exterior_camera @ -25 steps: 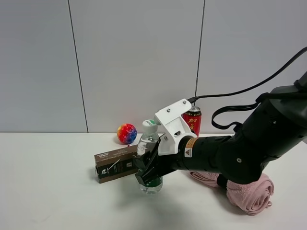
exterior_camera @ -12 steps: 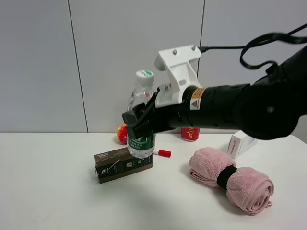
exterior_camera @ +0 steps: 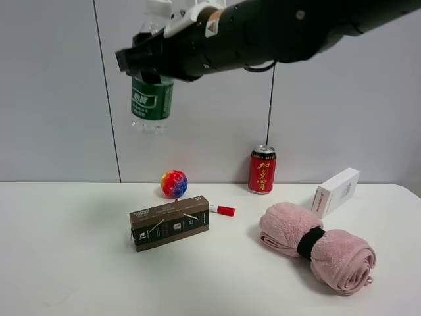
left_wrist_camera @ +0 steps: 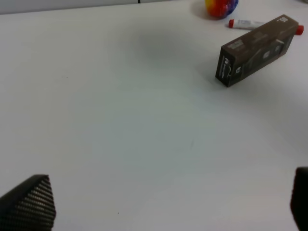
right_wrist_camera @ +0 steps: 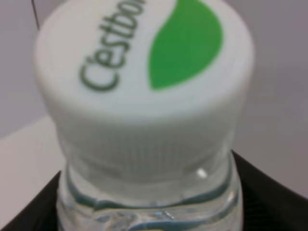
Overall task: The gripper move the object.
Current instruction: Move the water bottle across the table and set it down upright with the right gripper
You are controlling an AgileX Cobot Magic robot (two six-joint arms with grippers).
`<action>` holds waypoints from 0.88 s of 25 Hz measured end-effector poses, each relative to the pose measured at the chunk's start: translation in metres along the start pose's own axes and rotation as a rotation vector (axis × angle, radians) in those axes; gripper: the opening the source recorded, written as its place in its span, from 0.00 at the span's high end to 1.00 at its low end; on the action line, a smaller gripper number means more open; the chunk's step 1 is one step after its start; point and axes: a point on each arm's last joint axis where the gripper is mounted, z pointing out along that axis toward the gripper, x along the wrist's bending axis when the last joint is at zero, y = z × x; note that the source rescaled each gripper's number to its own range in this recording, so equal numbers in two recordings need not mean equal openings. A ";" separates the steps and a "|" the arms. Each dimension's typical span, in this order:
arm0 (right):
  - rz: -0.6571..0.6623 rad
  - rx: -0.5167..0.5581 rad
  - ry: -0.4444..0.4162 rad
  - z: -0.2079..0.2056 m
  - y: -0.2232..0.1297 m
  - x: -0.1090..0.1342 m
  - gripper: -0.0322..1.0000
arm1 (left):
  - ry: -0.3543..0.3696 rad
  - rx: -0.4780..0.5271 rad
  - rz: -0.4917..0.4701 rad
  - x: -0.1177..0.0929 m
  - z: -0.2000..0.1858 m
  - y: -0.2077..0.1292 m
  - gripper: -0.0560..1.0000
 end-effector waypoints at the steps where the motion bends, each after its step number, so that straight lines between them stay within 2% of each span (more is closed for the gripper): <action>1: 0.015 -0.004 -0.004 0.010 0.004 -0.001 0.97 | 0.000 0.000 0.000 0.000 0.000 0.000 0.00; 5: 0.033 0.041 -0.022 0.052 0.003 -0.005 0.97 | 0.000 0.000 0.000 0.000 0.000 0.000 0.00; 9: 0.034 0.103 -0.029 0.089 -0.020 -0.005 0.97 | 0.000 0.000 0.001 0.000 0.000 0.000 0.00; 22: 0.035 0.110 -0.029 0.164 -0.088 0.003 0.97 | 0.000 0.000 0.001 0.000 0.000 0.000 0.00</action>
